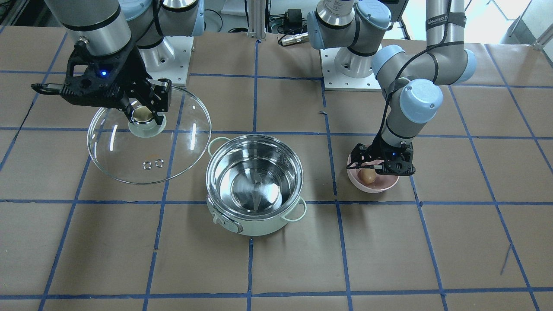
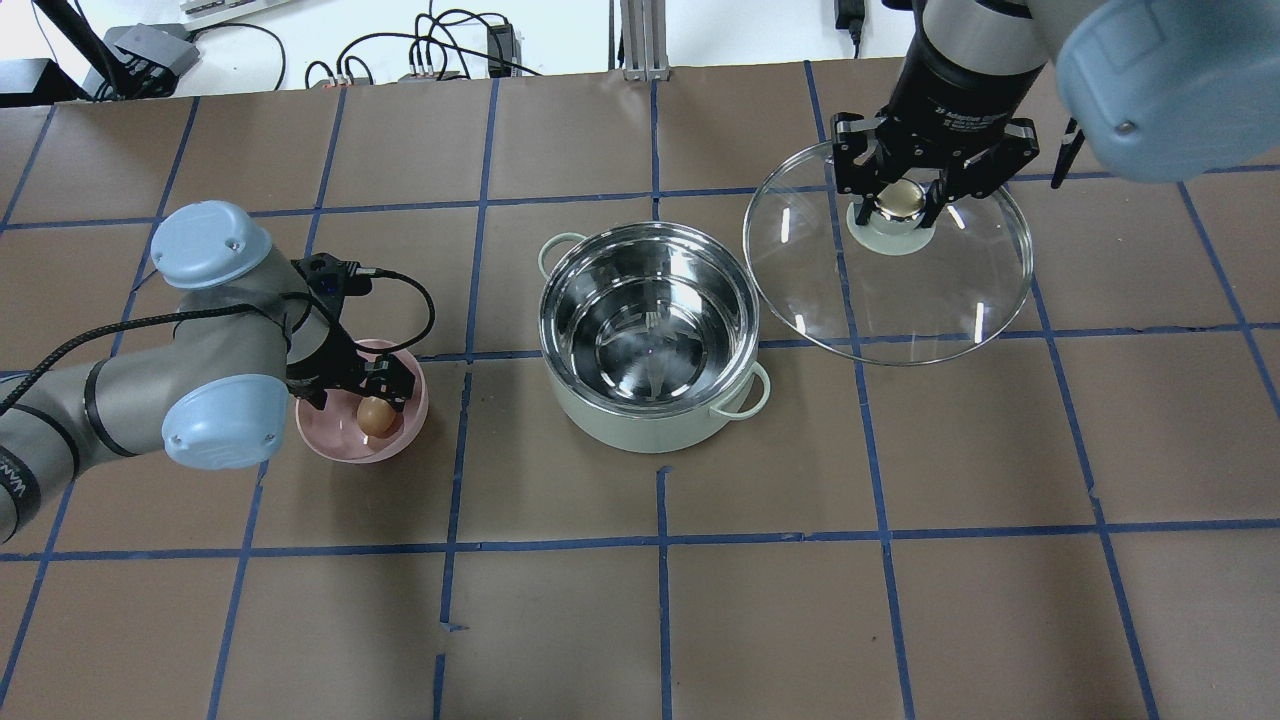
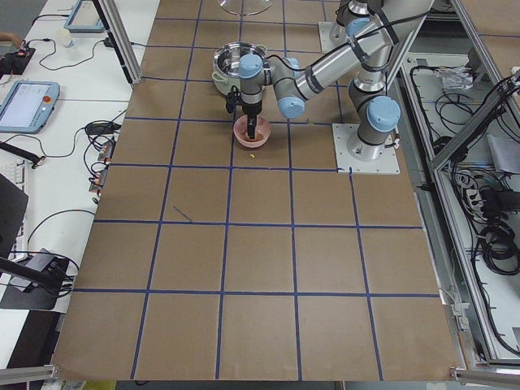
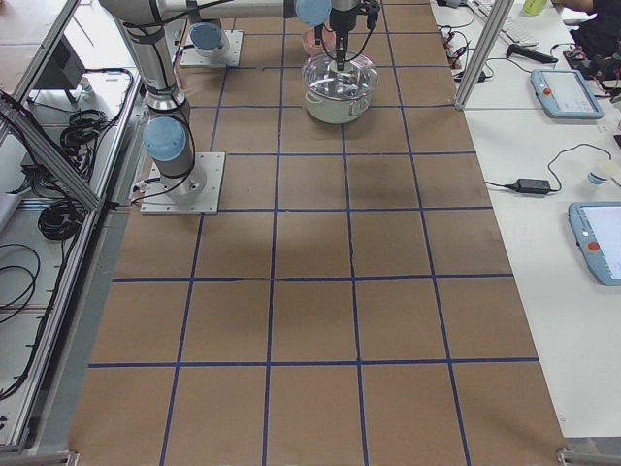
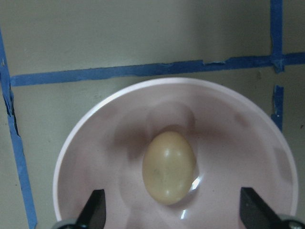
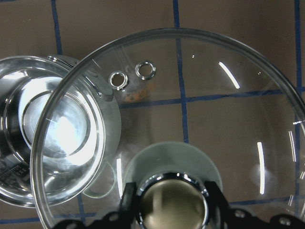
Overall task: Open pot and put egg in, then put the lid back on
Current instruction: 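Lift the glass lid off the pot with the right gripper and move it aside, then grasp the brown egg in the pink bowl with the left gripper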
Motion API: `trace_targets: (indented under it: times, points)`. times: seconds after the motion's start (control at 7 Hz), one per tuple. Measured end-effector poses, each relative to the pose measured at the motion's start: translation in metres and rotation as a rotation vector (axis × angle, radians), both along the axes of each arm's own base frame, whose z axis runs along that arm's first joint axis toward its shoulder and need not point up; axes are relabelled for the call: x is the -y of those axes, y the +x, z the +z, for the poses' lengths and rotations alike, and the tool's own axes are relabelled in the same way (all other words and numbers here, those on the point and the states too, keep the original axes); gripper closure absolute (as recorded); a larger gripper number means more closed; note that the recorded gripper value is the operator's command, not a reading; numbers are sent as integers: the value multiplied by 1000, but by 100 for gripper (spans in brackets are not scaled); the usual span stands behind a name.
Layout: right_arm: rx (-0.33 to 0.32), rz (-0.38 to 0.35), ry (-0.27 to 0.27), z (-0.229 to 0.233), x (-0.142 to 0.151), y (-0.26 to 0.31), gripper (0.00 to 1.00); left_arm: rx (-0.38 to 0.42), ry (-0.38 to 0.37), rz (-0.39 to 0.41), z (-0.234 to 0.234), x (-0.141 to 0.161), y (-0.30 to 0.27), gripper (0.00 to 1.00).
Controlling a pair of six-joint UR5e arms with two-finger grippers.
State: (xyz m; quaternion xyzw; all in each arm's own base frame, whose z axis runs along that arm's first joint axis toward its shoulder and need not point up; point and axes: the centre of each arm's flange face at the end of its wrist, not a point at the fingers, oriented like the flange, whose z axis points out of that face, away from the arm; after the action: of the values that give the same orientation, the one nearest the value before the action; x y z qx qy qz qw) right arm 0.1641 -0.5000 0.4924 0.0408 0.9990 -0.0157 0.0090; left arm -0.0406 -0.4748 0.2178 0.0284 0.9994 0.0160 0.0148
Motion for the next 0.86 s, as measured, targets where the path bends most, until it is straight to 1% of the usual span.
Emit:
trace_targets:
  times: [0.29,0.57,0.86]
  points:
    - [-20,18,23,-2,-9,-7,95,-2,12,12,-6,-3,1,3]
    - [-26,50,22,-3,-10,-11,95,-4,23,26,-11,-5,1,4]
    - [-27,57,24,-4,-10,-13,95,-5,27,35,-16,-5,0,4]
